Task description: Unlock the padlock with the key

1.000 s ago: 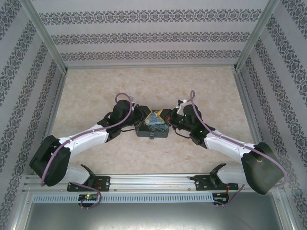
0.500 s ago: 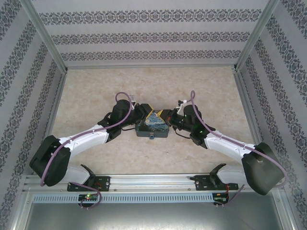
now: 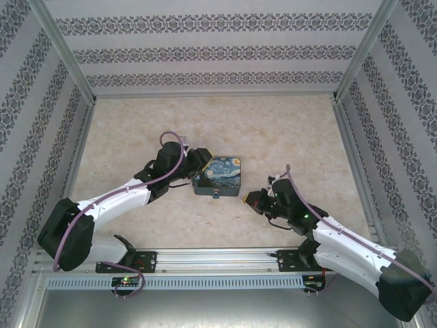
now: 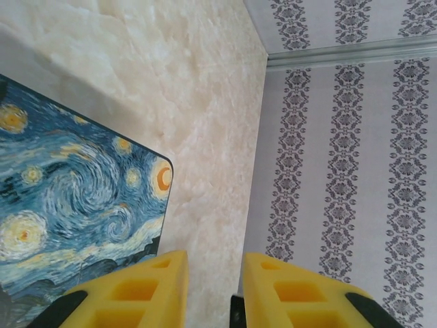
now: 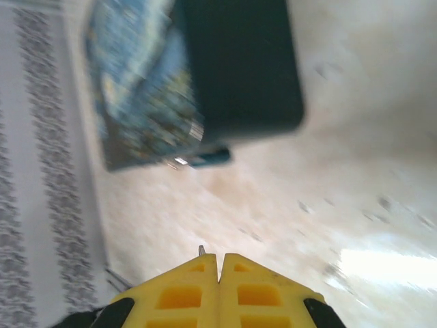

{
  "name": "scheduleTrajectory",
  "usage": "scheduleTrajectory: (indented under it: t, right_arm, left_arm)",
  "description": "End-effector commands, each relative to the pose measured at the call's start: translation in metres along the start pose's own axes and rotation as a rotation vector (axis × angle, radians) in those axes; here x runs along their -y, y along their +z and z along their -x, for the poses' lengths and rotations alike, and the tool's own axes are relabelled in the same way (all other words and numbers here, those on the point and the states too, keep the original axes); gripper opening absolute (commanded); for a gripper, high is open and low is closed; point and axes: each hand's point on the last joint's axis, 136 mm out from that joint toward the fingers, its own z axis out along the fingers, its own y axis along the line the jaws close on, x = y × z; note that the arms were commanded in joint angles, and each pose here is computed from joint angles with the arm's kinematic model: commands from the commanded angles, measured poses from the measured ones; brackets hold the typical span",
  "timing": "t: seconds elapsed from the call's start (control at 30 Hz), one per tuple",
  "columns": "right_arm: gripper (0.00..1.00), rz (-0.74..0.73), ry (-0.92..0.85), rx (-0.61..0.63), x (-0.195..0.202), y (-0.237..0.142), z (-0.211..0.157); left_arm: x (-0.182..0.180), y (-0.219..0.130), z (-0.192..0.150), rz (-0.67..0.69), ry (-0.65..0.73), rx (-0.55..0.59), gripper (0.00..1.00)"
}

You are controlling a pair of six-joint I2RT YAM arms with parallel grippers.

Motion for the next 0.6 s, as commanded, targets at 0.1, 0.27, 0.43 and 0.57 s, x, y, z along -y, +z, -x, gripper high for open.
scheduleTrajectory:
  t: [0.1,0.27,0.43,0.57]
  right_arm:
    - [0.0,-0.231,-0.087,-0.016,0.046,0.001,-0.01]
    - [0.0,-0.31,-0.186,-0.04,0.037,0.011,-0.006]
    - [0.45,-0.396,-0.274,-0.05,0.033,0.008,-0.003]
    - [0.56,-0.448,-0.32,-0.02,0.033,-0.007,0.002]
  left_arm:
    - [-0.002,-0.004,0.004,0.016,0.023,0.005,0.28]
    - [-0.003,-0.005,0.004,0.015,0.024,0.005,0.28]
    - [-0.003,-0.007,0.003,0.017,0.026,0.004,0.28]
    - [-0.006,-0.008,0.003,0.021,0.025,0.005,0.28]
